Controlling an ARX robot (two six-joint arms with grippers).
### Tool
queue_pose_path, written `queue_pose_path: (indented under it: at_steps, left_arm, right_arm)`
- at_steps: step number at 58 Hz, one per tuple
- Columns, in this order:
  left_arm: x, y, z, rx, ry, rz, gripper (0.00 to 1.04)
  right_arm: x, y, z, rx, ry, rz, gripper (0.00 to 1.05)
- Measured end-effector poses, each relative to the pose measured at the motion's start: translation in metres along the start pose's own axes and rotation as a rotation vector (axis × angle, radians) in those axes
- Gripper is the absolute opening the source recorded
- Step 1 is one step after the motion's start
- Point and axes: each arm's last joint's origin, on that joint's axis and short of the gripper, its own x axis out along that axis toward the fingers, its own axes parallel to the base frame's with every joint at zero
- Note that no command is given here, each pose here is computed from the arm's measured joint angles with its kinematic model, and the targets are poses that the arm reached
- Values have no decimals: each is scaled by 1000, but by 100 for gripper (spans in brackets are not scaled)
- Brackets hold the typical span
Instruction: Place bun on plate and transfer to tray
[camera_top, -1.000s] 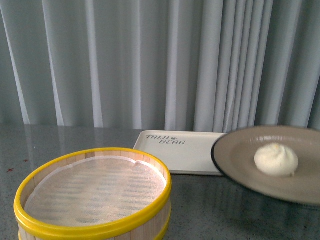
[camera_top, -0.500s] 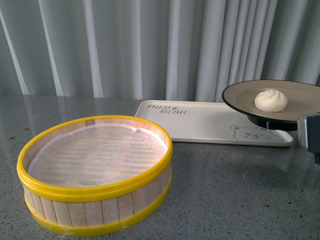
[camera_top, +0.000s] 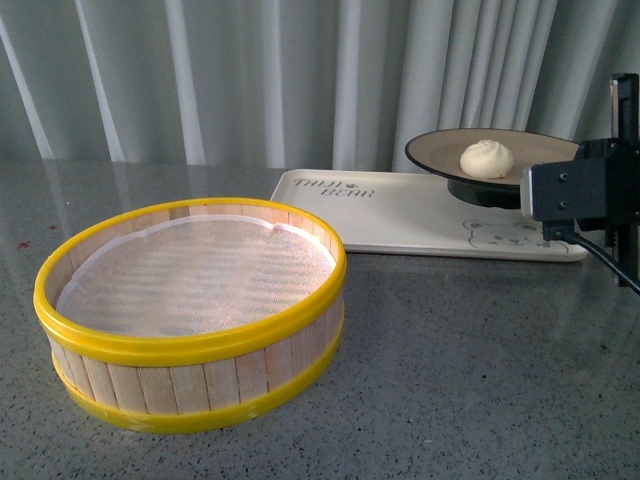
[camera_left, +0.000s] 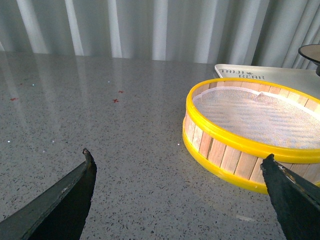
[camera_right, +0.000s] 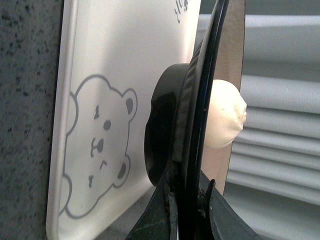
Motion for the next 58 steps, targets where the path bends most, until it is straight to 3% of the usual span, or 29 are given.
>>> queue_pose_path:
  at_steps: [20,58]
  left_arm:
    - [0,0,0,0,0,0,98]
    - [0,0,0,0,0,0,98]
  right_arm:
    - [29,5,16,42,-69,47,2]
    - [36,16,15,59,-51,99,3]
